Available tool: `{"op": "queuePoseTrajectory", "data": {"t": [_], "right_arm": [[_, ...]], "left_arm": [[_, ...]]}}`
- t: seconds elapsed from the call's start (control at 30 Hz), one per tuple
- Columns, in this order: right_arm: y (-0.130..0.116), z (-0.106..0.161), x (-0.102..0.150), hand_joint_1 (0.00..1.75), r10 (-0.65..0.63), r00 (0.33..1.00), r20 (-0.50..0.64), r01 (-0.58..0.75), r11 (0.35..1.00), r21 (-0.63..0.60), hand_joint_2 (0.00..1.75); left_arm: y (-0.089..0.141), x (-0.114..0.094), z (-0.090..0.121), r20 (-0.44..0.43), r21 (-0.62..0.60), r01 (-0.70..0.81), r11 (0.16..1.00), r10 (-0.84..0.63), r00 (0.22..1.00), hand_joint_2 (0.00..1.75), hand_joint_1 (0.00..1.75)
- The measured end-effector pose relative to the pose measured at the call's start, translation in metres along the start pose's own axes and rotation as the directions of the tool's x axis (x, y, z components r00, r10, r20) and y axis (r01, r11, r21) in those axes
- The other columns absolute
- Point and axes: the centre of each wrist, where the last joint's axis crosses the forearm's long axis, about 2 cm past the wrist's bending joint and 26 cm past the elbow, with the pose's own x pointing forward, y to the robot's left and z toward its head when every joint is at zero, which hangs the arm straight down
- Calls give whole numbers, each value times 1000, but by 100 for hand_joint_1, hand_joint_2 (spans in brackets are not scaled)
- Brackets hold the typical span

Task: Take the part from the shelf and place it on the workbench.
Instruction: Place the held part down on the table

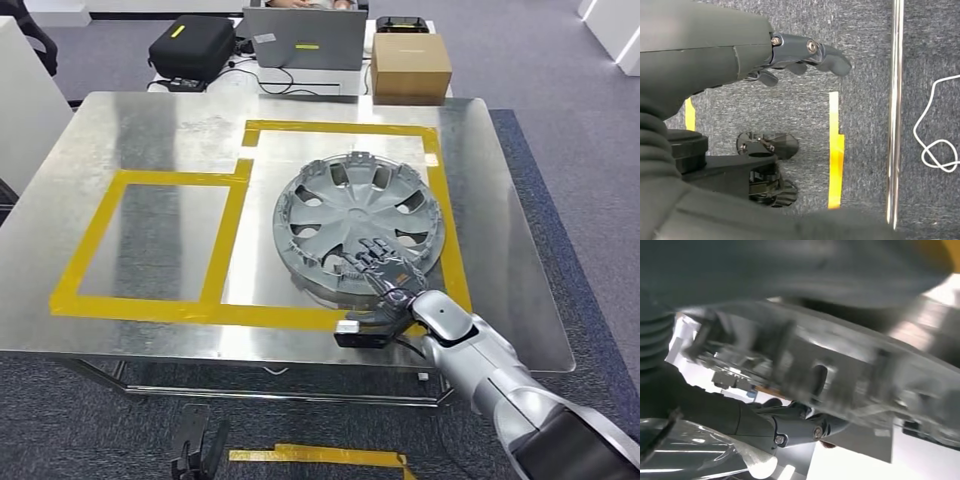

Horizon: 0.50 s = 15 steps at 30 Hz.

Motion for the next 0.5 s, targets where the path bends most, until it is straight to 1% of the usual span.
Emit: {"op": "queuePoseTrajectory", "data": {"t": [0.5], "right_arm": [[1,0,1,0,2,1000,2,-2,1000,2,0]], "left_arm": [[2,-3,1,-6,3,5,1000,-5,1000,0,0]]}}
